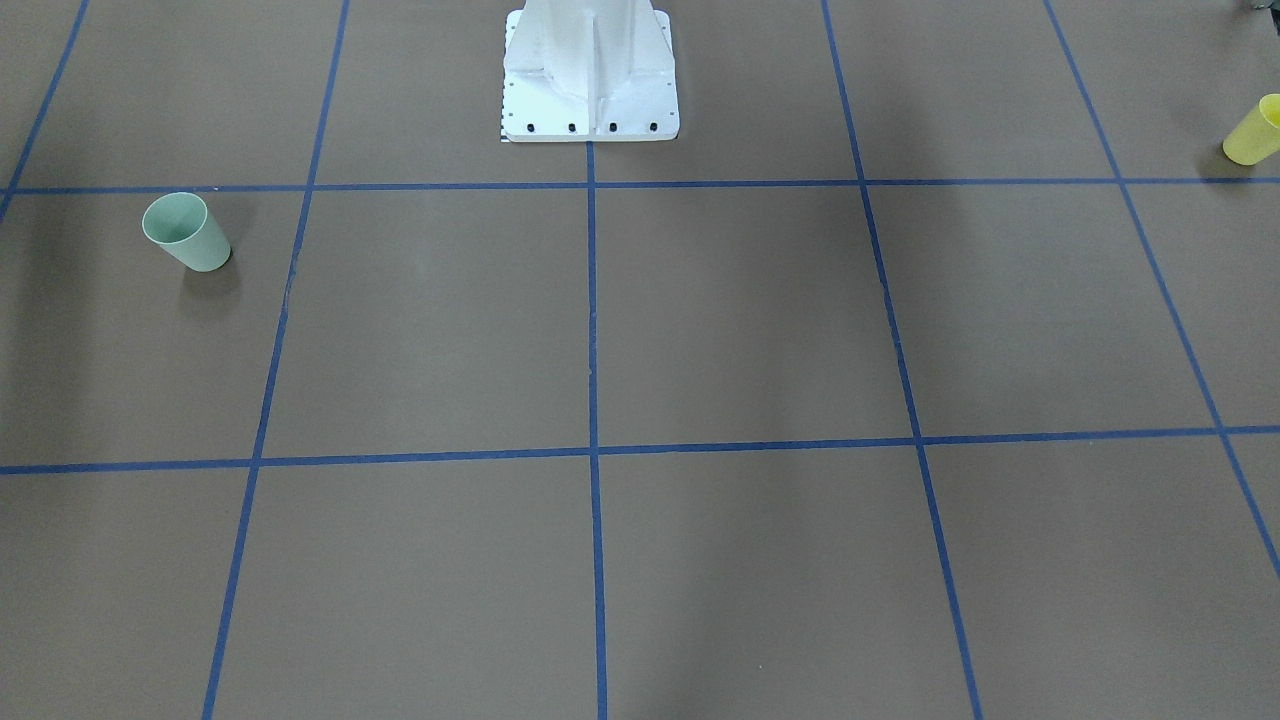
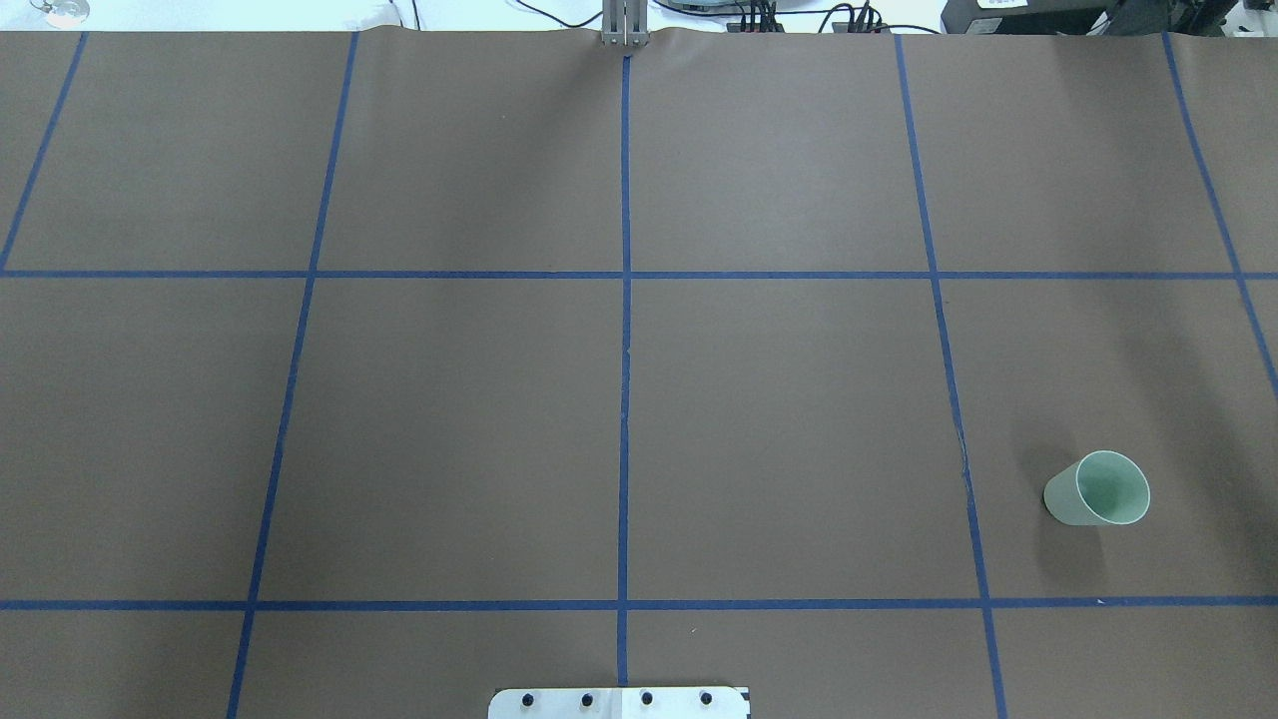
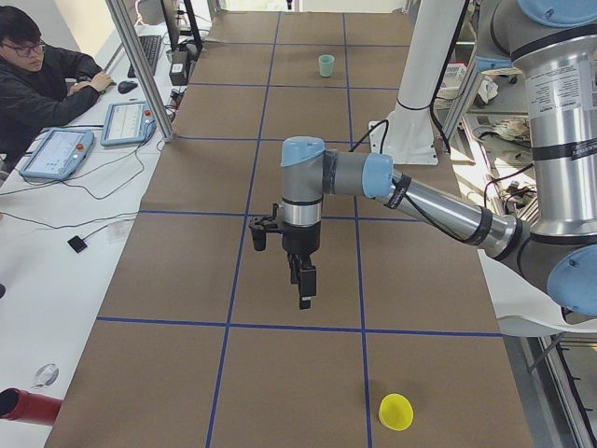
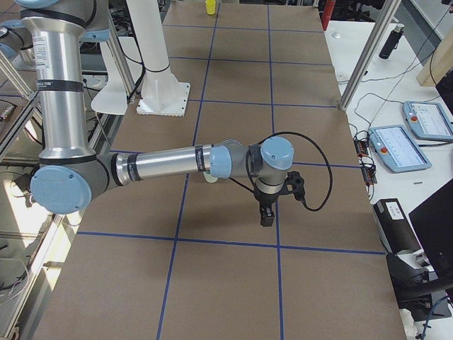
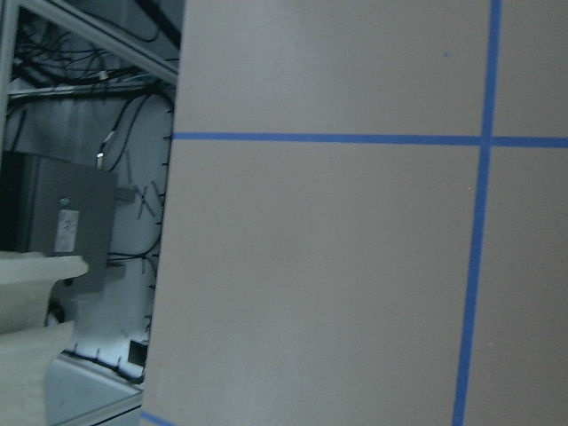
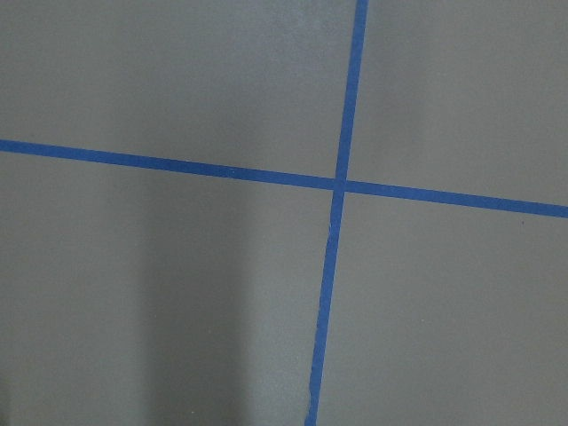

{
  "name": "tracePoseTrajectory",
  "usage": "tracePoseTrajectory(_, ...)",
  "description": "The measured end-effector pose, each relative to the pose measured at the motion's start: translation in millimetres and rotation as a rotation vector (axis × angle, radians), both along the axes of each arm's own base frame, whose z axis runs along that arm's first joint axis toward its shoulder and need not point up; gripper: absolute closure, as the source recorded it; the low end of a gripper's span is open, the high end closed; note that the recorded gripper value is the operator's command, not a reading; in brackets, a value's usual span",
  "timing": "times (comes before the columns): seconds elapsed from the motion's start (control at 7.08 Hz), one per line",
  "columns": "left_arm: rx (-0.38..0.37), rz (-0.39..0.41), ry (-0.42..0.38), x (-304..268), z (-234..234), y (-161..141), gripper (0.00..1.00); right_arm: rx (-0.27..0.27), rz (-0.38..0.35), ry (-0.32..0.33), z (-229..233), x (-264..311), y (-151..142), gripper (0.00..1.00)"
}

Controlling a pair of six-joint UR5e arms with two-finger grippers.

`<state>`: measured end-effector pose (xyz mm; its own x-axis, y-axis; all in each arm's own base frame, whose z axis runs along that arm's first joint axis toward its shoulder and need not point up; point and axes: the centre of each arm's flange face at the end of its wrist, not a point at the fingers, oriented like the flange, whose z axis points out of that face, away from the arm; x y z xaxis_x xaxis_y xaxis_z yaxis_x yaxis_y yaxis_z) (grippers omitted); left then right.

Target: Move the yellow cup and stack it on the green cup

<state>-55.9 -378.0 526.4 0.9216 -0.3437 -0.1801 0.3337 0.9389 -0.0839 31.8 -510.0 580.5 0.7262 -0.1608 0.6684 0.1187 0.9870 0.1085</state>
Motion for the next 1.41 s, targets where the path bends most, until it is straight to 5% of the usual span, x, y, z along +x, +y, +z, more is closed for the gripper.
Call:
tracePoseTrajectory(0.42, -0.141, -0.297, -0.142, 44.4, 30.5, 32.5, 0.00, -0.005, -0.006, -0.012, 0.9, -6.6, 2.1, 0.00)
tracePoseTrajectory(0.71, -0.183, -0.470, -0.327, 116.5, 66.1, 67.4, 0.00, -0.016, -0.007, -0.033, 3.4, -8.5, 3.5, 0.00)
tracePoseTrajectory(1.13, -0.186, -0.717, -0.608, 168.2, 159.9, 121.2, 0.00, -0.018, -0.017, -0.036, 3.8, -13.9, 2.4, 0.00)
tracePoseTrajectory(1.41, -0.134, -0.841, -0.724, 193.3, 206.5, 144.7, 0.00, -0.017, -0.033, -0.035, 4.2, -21.5, -0.7, 0.00)
